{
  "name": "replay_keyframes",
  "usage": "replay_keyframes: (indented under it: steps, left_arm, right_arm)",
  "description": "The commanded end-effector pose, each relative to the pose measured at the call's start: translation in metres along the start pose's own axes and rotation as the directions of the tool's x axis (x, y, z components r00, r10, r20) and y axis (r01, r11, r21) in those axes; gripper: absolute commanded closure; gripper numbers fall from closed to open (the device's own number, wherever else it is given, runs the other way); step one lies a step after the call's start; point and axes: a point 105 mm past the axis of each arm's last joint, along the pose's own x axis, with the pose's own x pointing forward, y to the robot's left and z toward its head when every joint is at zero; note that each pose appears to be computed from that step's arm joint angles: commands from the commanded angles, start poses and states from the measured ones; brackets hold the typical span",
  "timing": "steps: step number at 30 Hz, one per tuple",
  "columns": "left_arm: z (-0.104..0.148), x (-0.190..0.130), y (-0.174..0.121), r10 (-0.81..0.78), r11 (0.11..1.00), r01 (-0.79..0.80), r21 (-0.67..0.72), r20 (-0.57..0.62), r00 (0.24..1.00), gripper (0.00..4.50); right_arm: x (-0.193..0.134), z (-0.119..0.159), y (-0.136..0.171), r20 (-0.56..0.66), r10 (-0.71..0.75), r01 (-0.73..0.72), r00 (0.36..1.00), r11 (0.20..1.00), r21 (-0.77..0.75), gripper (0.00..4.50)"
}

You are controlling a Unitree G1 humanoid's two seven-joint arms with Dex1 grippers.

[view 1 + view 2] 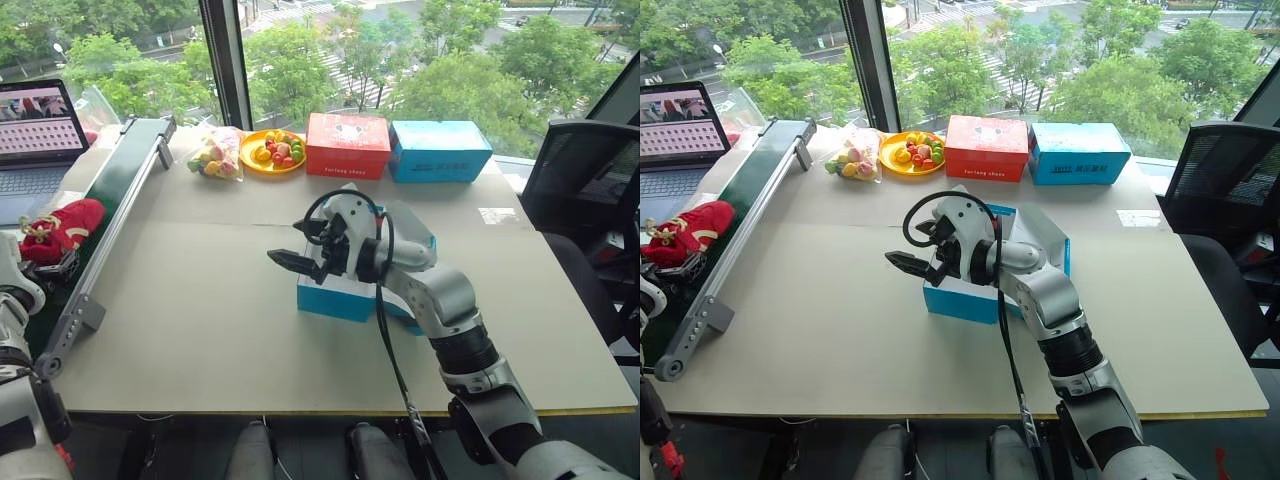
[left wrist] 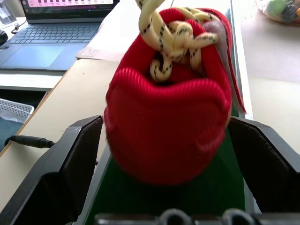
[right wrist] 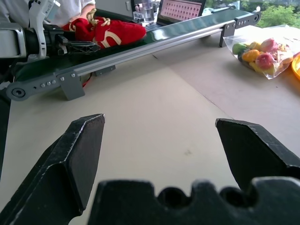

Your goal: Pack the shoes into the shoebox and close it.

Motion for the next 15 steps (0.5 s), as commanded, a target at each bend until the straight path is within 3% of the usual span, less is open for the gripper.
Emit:
replay_keyframes:
  steps: [1,3,7,12,15]
  left_arm:
    - [0.006,-0.003,0.006,0.004,1.0,-0.004,-0.023,0.016,1.0,0.41]
    - [0.003,-0.002,0.0,-0.023,0.999,0.023,-0.025,0.011,1.0,0.72]
    - [0.008,0.012,-0.042,-0.181,0.983,0.183,-0.027,0.047,0.982,1.82]
    - [0.066,0.024,-0.112,-0.388,0.916,0.402,-0.014,0.231,0.892,1.91]
    - [0.107,0.012,-0.179,-0.546,0.831,0.551,0.078,0.311,0.778,1.91]
  right_arm:
    - [-0.003,0.013,0.0,0.04,-0.004,0.006,0.999,0.999,-0.032,0.0]
    - [-0.003,0.013,-0.001,0.039,-0.008,0.009,0.999,0.999,-0.032,0.0]
    - [-0.006,0.016,-0.003,0.041,-0.02,0.021,0.999,0.999,-0.036,0.0]
    - [-0.011,0.034,-0.01,0.135,-0.045,0.034,0.99,0.996,0.087,0.0]
    - [-0.017,0.055,-0.015,0.251,-0.061,-0.016,0.966,0.955,0.295,0.0]
